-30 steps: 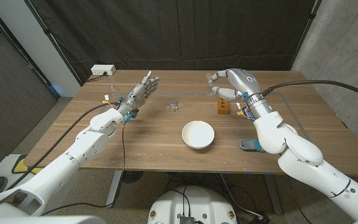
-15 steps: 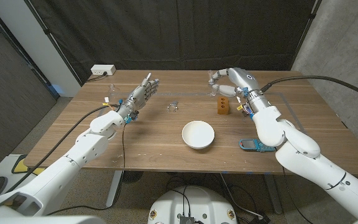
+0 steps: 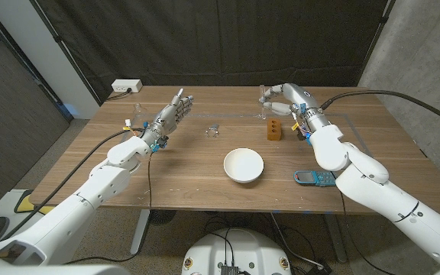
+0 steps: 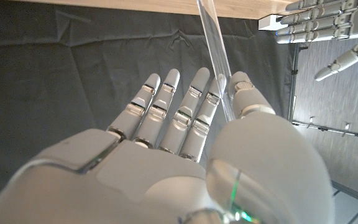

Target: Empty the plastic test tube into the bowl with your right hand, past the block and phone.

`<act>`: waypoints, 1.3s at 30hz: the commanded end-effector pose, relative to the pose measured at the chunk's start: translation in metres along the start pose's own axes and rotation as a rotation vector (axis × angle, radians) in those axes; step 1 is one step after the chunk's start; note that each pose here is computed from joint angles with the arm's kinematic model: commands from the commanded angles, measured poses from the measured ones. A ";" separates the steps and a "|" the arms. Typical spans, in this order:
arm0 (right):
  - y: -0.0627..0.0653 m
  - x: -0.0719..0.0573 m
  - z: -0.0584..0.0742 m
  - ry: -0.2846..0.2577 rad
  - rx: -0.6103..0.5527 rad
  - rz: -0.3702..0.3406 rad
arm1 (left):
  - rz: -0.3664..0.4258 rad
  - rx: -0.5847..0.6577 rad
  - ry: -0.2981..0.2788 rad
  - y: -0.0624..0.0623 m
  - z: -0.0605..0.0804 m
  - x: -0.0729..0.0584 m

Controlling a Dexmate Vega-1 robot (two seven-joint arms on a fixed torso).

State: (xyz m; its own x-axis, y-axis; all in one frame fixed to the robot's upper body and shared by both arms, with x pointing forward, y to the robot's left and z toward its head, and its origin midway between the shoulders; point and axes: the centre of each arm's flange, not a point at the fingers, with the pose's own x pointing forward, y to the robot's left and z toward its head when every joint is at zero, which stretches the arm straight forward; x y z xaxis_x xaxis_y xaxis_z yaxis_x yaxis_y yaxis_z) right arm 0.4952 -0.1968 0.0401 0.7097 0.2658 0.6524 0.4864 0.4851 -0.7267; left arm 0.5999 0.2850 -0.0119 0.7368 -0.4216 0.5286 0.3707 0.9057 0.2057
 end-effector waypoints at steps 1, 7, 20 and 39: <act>0.007 0.014 -0.022 0.076 0.037 0.016 | -0.006 0.008 -0.004 -0.002 0.002 -0.003; 0.011 0.019 -0.034 0.112 0.038 0.021 | -0.007 0.012 -0.002 -0.003 0.001 -0.004; 0.020 0.030 -0.052 0.162 0.069 -0.001 | 0.001 0.014 0.002 -0.001 0.002 -0.004; 0.045 0.031 -0.079 0.257 0.162 -0.024 | -0.002 0.013 0.014 0.002 0.001 0.005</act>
State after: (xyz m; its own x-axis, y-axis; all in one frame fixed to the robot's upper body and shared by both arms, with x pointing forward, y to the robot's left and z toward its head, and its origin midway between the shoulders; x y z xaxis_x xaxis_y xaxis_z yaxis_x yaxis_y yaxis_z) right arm 0.5683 -0.2276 0.0219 0.7999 0.0857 0.5940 0.4398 0.5899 -0.6772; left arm 0.5984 0.2875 -0.0088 0.7409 -0.4168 0.5266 0.3577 0.9086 0.2158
